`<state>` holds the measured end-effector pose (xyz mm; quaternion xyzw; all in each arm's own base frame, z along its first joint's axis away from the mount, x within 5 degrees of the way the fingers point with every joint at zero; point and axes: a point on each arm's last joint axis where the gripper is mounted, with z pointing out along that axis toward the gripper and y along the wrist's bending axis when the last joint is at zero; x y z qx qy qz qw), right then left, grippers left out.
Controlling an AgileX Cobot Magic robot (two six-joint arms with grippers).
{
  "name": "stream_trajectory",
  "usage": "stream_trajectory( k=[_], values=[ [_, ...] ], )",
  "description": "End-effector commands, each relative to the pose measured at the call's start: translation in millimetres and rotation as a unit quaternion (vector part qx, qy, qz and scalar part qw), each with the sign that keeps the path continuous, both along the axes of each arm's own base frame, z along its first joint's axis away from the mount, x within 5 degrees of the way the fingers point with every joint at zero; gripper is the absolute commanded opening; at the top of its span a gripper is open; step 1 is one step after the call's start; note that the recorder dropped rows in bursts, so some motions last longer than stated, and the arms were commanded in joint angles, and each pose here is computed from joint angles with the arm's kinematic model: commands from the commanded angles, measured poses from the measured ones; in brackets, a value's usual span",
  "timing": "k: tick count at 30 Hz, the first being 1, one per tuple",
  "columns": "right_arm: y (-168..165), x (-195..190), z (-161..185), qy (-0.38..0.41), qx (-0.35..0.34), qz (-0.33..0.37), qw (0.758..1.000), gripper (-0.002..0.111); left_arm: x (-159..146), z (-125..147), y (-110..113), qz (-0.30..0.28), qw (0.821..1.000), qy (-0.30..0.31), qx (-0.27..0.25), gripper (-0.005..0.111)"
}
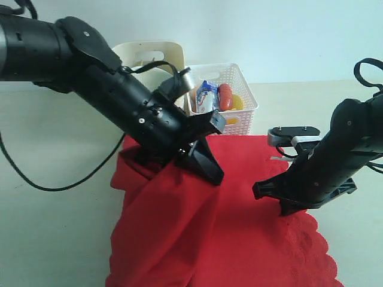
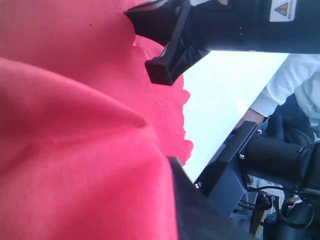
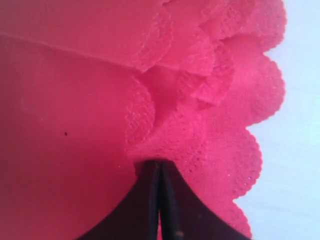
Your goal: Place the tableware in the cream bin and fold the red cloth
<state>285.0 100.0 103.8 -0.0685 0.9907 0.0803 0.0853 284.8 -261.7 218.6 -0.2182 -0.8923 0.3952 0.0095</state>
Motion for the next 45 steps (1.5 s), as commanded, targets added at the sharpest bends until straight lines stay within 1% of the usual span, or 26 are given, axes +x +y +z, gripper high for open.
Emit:
stream_trajectory(
  k=[1,3,5,6,8,9,11,13,14,15,19,21,24,30,33,37,39,41,43,45],
  values=[
    [-3.5,-2.5,-14.8,0.008,-0.020,0.021,1.000,0.000,7.7,-6.9,-24.3,0.012,0.999,0.016,-0.028,0.000],
    [-3.4,-1.7,-14.6,0.004,-0.020,0.021,1.000,0.000,11.8,-11.2,-31.5,0.021,0.999,0.020,-0.036,0.001],
    [-3.4,-1.7,-14.6,0.004,-0.020,0.021,1.000,0.000,15.1,-16.5,-37.8,0.023,0.999,0.019,-0.039,0.009],
    [-3.5,-3.3,-14.9,0.013,-0.021,0.022,0.999,0.000,16.4,-20.1,-40.9,0.022,0.999,0.019,-0.038,0.015],
    [-3.8,-6.0,-15.2,0.027,-0.022,0.025,0.999,0.000,18.5,-26.3,-45.7,0.021,0.999,0.020,-0.035,0.031],
    [-4.0,-7.3,-15.4,0.033,-0.024,0.035,0.999,0.000,19.7,-29.8,-47.4,0.021,0.999,0.019,-0.035,0.041],
    [-4.0,-7.3,-15.4,0.031,-0.026,0.050,0.998,0.000,20.8,-32.7,-50.1,0.004,0.999,-0.006,-0.040,0.066],
    [-3.9,-6.3,-15.3,0.025,-0.026,0.051,0.998,0.000,20.8,-31.5,-51.2,-0.025,0.998,-0.038,-0.049,0.086],
    [-3.8,-5.0,-13.8,0.016,-0.026,0.051,0.998,0.000,20.9,-30.0,-51.9,-0.040,0.996,-0.055,-0.055,0.092],
    [-3.7,-4.4,-12.2,0.011,-0.025,0.050,0.998,0.000,20.5,-28.3,-51.8,-0.056,0.994,-0.067,-0.058,0.095],
    [-3.5,-2.0,7.3,-0.032,-0.016,0.047,0.998,0.000,17.7,-13.1,-51.0,-0.095,0.988,-0.100,-0.072,0.094],
    [-5.1,-4.7,20.7,-0.064,-0.012,0.046,0.997,0.000,16.1,-2.2,-48.5,-0.104,0.985,-0.120,-0.070,0.094],
    [-8.6,-11.8,41.2,-0.110,-0.008,0.046,0.993,0.000,13.4,14.2,-42.2,-0.122,0.977,-0.162,-0.057,0.094],
    [-16.0,-32.7,84.0,-0.199,0.012,0.039,0.979,0.000,3.8,53.7,-23.6,-0.158,0.956,-0.247,-0.021,0.094],
    [-19.9,-45.1,99.9,-0.230,0.019,0.038,0.972,0.000,-0.8,68.7,-13.2,-0.162,0.949,-0.271,0.010,0.094],
    [-24.8,-61.5,112.7,-0.259,0.031,0.031,0.965,0.000,-2.3,78.3,3.5,-0.154,0.940,-0.291,0.085,0.094],
    [-25.9,-67.1,115.8,-0.265,0.038,0.027,0.963,0.000,-2.0,78.4,10.2,-0.142,0.938,-0.293,0.117,0.094],
    [-25.7,-71.0,115.8,-0.267,0.043,0.034,0.962,0.000,-2.2,76.3,14.8,-0.127,0.939,-0.289,0.138,0.094],
    [-18.4,-72.7,114.5,-0.271,0.053,0.056,0.959,0.000,-2.4,72.3,19.8,-0.118,0.937,-0.285,0.162,0.094],
    [-8.4,-74.5,112.9,-0.271,0.066,0.082,0.957,0.000,-1.9,68.9,24.5,-0.104,0.935,-0.287,0.183,0.089]
  ],
)
